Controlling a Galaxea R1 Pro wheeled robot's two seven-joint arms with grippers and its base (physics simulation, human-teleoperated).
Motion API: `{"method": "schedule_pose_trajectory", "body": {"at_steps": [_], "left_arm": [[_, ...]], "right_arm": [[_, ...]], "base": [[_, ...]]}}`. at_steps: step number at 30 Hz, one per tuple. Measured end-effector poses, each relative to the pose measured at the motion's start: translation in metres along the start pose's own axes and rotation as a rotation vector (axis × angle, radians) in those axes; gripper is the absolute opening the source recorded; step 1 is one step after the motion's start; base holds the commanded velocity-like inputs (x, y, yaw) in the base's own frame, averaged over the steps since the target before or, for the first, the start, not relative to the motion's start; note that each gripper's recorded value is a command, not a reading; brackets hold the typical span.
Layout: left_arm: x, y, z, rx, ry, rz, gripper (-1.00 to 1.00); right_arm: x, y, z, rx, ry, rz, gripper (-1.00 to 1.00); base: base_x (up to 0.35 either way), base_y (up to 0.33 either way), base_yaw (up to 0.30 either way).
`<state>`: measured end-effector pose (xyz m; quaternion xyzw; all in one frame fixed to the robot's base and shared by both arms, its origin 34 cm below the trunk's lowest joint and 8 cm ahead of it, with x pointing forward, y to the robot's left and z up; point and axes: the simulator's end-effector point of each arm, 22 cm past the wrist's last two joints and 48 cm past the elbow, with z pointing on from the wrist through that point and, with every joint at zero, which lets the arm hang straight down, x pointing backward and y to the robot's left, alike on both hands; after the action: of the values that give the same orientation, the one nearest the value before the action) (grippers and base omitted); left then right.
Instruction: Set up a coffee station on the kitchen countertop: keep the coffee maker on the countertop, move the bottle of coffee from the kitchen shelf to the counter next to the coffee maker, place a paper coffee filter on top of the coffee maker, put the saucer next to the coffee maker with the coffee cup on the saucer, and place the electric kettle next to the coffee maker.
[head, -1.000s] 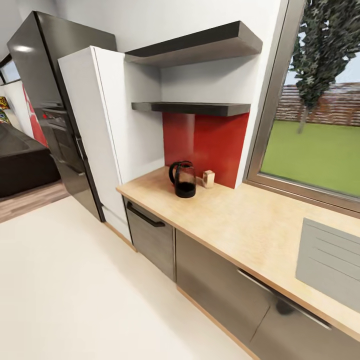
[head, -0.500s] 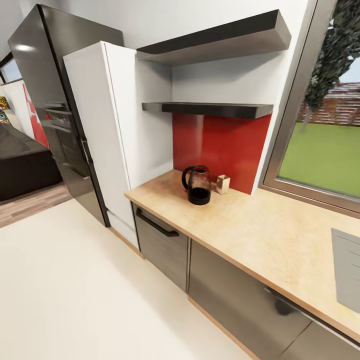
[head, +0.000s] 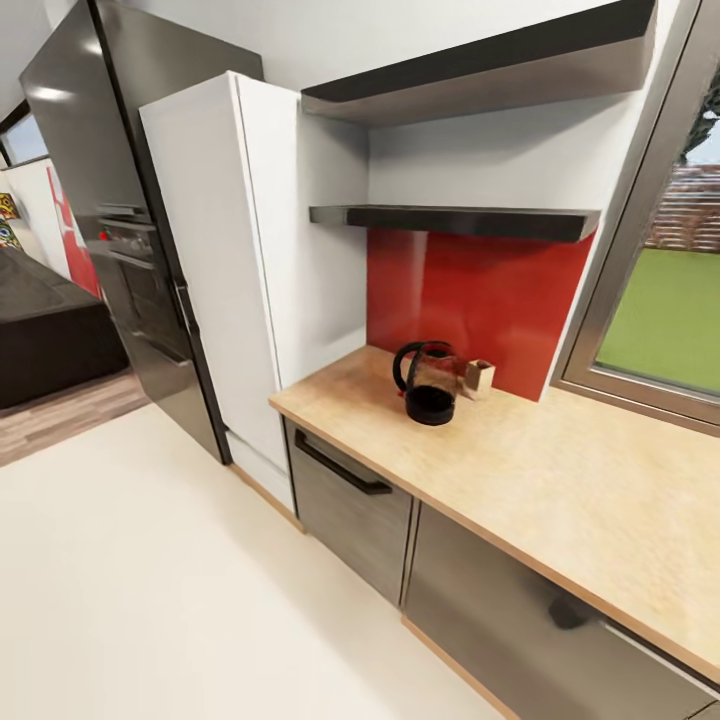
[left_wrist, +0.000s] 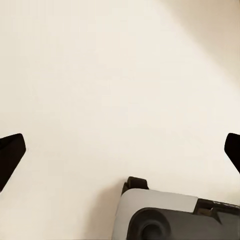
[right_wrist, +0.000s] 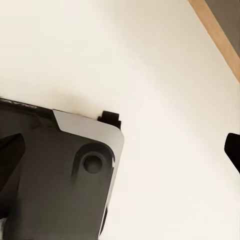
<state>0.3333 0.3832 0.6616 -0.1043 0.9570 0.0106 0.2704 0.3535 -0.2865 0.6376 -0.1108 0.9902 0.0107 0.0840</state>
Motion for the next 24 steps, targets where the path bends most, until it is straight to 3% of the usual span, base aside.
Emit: {"method": "schedule_pose_trajectory", "body": {"at_steps": [24], "left_arm": [[0.0001, -0.0001, 0.0, 0.0, 0.0, 0.0, 1.0]], "right_arm": [[-0.0025, 0.0013, -0.0001, -0.003, -0.005, 0.003, 1.0]], "base": [[0.213, 0.285, 0.0]]}}
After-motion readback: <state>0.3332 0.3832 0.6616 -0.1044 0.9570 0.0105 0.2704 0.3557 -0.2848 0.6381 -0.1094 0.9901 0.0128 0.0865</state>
